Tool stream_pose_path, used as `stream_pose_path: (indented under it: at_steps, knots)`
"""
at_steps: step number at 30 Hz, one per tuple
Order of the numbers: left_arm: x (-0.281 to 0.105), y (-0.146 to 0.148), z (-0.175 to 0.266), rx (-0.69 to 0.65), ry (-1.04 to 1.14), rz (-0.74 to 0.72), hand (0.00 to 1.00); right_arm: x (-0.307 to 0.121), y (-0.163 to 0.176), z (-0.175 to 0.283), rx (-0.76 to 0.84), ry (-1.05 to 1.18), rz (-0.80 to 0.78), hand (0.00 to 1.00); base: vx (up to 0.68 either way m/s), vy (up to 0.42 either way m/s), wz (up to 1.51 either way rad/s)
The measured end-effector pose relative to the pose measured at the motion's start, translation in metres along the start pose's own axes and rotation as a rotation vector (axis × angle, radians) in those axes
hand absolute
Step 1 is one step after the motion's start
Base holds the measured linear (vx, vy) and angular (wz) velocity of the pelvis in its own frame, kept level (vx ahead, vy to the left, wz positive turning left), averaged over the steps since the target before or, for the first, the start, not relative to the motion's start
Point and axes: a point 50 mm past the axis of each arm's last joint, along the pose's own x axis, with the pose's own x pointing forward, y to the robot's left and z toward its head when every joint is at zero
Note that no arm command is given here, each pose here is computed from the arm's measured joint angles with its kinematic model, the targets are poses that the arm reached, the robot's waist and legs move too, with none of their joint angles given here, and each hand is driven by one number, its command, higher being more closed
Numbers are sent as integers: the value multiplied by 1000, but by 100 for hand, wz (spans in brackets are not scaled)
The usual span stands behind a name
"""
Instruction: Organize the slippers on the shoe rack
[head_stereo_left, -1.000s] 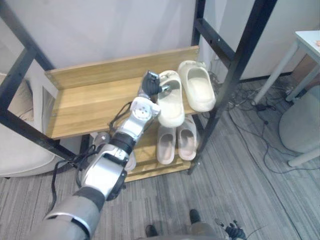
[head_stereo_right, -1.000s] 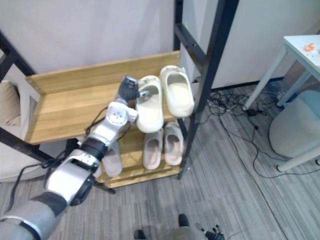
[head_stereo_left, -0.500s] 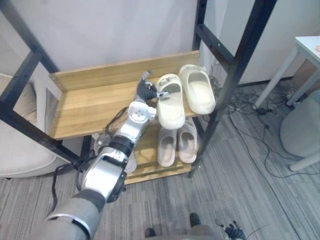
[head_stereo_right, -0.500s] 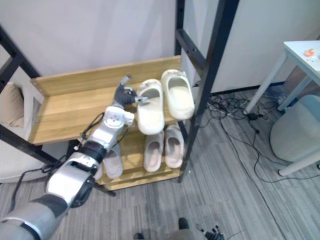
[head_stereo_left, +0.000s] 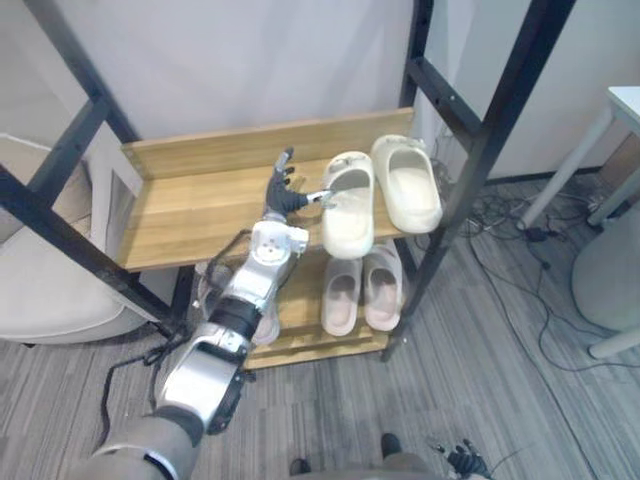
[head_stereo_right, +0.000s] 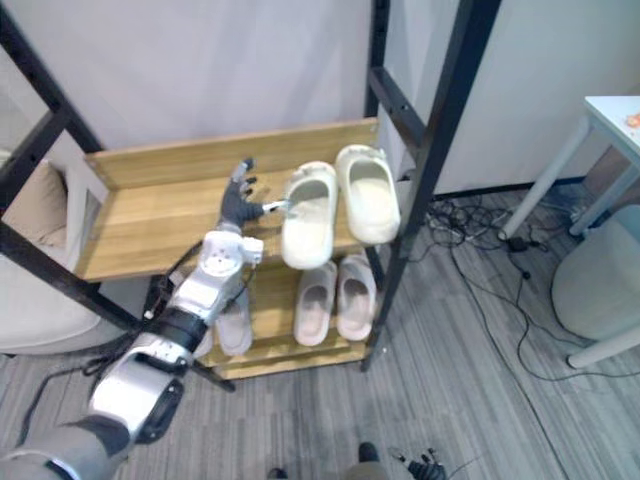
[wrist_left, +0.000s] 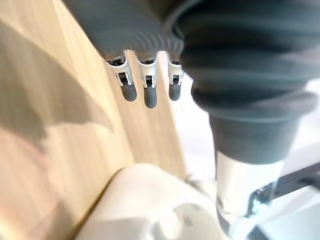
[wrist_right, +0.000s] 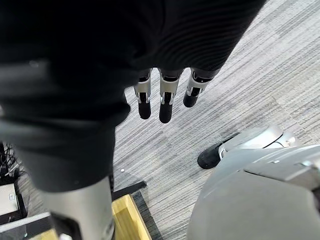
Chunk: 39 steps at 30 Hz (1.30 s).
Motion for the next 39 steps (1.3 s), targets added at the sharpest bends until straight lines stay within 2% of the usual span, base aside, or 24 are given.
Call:
stream_pose_path:
  at_steps: [9, 17, 32, 39]
  knots:
    - [-41, 5, -15, -161, -1, 1, 0, 0, 5, -8, -9, 45, 14, 0, -25, -30, 11]
    - [-68, -33, -30, -224, 69, -172, 0, 1, 8, -6, -18, 47, 11, 0, -16, -27, 11]
    - [-83, -70, -27, -242, 68, -317, 0, 2, 11, -6, -19, 56, -3, 0, -12, -12, 3]
    - [-78, -89, -24, -222, 75, -371, 0, 2, 15, -5, -20, 54, 6, 0, -9, -6, 0]
